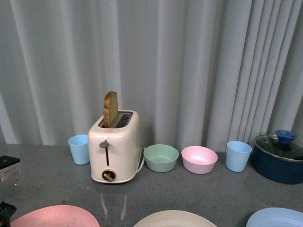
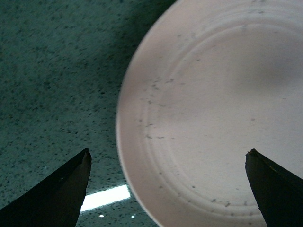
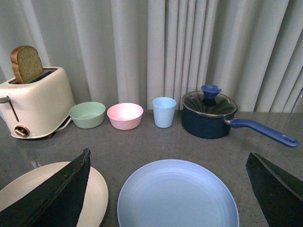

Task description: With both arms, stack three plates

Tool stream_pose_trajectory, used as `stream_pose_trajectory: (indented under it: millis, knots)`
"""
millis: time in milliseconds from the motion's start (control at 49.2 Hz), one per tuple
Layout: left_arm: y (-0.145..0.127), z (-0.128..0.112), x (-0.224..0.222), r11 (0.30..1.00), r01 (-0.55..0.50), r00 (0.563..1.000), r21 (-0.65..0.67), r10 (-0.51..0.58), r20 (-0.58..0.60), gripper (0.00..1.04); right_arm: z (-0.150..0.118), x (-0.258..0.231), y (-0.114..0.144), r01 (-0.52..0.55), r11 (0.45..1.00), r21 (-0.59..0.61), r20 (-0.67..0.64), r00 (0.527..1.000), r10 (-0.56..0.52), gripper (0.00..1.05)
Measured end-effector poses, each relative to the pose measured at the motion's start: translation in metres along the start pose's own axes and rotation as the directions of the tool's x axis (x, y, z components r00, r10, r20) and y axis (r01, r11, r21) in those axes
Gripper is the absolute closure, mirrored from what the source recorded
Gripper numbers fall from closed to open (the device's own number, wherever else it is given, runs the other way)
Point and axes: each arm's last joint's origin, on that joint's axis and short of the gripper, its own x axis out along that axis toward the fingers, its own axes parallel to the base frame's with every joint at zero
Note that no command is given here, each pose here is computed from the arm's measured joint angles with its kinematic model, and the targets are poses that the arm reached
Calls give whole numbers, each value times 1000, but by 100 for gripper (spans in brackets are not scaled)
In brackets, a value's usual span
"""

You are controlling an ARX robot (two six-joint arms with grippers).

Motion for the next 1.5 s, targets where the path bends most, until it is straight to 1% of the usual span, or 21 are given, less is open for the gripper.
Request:
stream_pose_trajectory:
  millis: [102, 244, 345, 630, 914, 955, 975, 995, 1097, 1198, 1259, 1361, 1503]
  knots:
    - [13, -11, 10, 999, -14, 1000, -39, 13, -24, 7, 0, 0, 0, 0, 1000, 0, 0, 1000, 0, 7]
    - [19, -19, 19, 998, -13, 999, -61, 11, -35, 7, 0, 0, 0, 0, 1000, 0, 0, 1000, 0, 7]
    - [21, -20, 23, 998, -21, 999, -62, 19, -34, 7, 0, 0, 0, 0, 1000, 0, 0, 1000, 0, 7]
    - [19, -22, 32, 998, -35, 998, -59, 31, -57, 7, 0, 0, 0, 0, 1000, 0, 0, 1000, 0, 7]
    - [1, -24, 39, 999, -21, 997, -30, 18, -71, 8, 0, 0, 0, 0, 1000, 0, 0, 1000, 0, 7]
    - [-2, -25, 40, 1000, -17, 997, -26, 15, -72, 14, 0, 0, 0, 0, 1000, 0, 0, 1000, 0, 7]
    - [-3, -25, 41, 1000, -17, 997, -21, 15, -73, 19, 0, 0, 0, 0, 1000, 0, 0, 1000, 0, 7]
    - [-4, -26, 41, 1000, -18, 997, -21, 17, -74, 21, 0, 0, 0, 0, 1000, 0, 0, 1000, 0, 7]
    - [-7, -27, 43, 1000, -27, 996, -14, 26, -84, 37, 0, 0, 0, 0, 1000, 0, 0, 1000, 0, 7]
    - [-8, -28, 44, 999, -38, 995, -9, 37, -89, 50, 0, 0, 0, 0, 1000, 0, 0, 1000, 0, 7]
    - [-8, -28, 44, 999, -47, 995, -7, 46, -92, 64, 0, 0, 0, 0, 1000, 0, 0, 1000, 0, 7]
    - [-8, -27, 43, 998, -53, 995, -15, 51, -89, 84, 0, 0, 0, 0, 1000, 0, 0, 1000, 0, 7]
    - [-7, -25, 40, 998, -45, 997, -33, 43, -70, 98, 0, 0, 0, 0, 1000, 0, 0, 1000, 0, 7]
